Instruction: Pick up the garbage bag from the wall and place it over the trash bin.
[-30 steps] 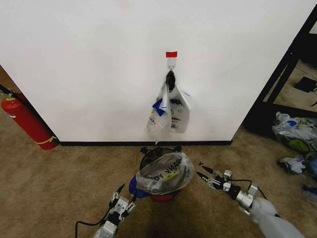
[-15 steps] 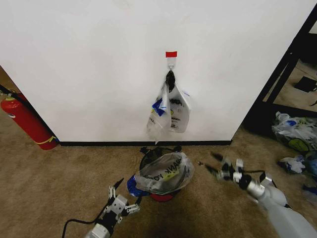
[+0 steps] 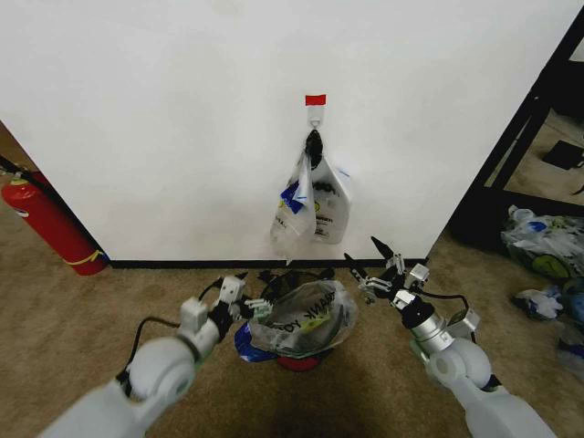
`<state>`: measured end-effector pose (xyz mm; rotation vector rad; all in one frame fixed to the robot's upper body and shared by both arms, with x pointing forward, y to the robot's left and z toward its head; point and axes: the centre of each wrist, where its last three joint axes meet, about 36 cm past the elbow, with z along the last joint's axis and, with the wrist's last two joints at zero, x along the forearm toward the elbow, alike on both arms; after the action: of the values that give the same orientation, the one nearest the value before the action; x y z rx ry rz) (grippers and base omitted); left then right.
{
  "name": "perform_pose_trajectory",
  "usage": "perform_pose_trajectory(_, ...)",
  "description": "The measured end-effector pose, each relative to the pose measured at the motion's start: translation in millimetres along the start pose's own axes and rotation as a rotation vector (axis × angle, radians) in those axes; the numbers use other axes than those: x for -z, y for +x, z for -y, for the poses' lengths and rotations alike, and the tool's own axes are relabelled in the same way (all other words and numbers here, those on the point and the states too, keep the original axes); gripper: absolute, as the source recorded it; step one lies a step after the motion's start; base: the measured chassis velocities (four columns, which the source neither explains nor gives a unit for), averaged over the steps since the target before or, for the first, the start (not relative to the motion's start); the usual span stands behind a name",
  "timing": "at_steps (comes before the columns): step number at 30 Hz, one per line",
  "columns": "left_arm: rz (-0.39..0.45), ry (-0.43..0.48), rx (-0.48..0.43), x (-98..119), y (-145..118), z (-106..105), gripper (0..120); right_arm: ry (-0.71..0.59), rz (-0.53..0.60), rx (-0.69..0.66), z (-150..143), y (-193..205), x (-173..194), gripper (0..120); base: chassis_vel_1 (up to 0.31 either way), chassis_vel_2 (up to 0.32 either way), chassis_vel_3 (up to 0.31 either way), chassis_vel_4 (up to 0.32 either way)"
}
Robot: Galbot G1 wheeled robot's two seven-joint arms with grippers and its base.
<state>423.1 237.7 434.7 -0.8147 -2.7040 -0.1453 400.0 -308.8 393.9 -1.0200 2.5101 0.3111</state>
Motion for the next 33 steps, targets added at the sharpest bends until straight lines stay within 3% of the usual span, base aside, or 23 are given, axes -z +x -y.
perform_pose_trajectory(3,-0.068,0.013,0.013,-2.6,-21.4,-7.8,100,0.031,0.026,-0.027,2.3,-2.3,11.7,100,0.000,0.000,0.000,0.000)
perform_pose_trajectory(6,-0.147,0.046,0.045,-5.7,-40.0,-0.1,100,0.048,0.045,-0.072,7.8,-0.4,19.6,100,0.000,0.000,0.000,0.000)
perform_pose_trajectory(12,-0.215,0.036,0.055,-5.8,-54.4,6.6,98,0.062,0.055,-0.131,17.7,4.8,24.3,100,0.000,0.000,0.000,0.000)
perform_pose_trajectory(15,-0.270,0.026,0.072,-3.3,-63.7,11.3,88,0.046,0.062,-0.166,15.7,7.8,22.8,100,0.000,0.000,0.000,0.000)
perform_pose_trajectory(17,-0.271,0.026,0.072,-3.3,-63.9,11.4,88,0.045,0.062,-0.167,15.5,8.0,22.6,100,0.000,0.000,0.000,0.000)
perform_pose_trajectory(27,-0.368,0.130,0.108,23.7,-93.0,30.1,46,0.019,0.046,-0.200,7.7,19.8,8.3,100,0.000,0.000,0.000,0.000)
perform_pose_trajectory(29,-0.376,0.136,0.115,25.2,-94.0,32.5,43,0.020,0.044,-0.203,7.9,21.2,7.1,100,0.000,0.000,0.000,0.000)
perform_pose_trajectory(33,-0.402,0.155,0.152,27.3,-94.7,43.2,23,0.023,0.037,-0.216,10.4,26.5,2.9,100,0.000,0.000,0.000,0.000)
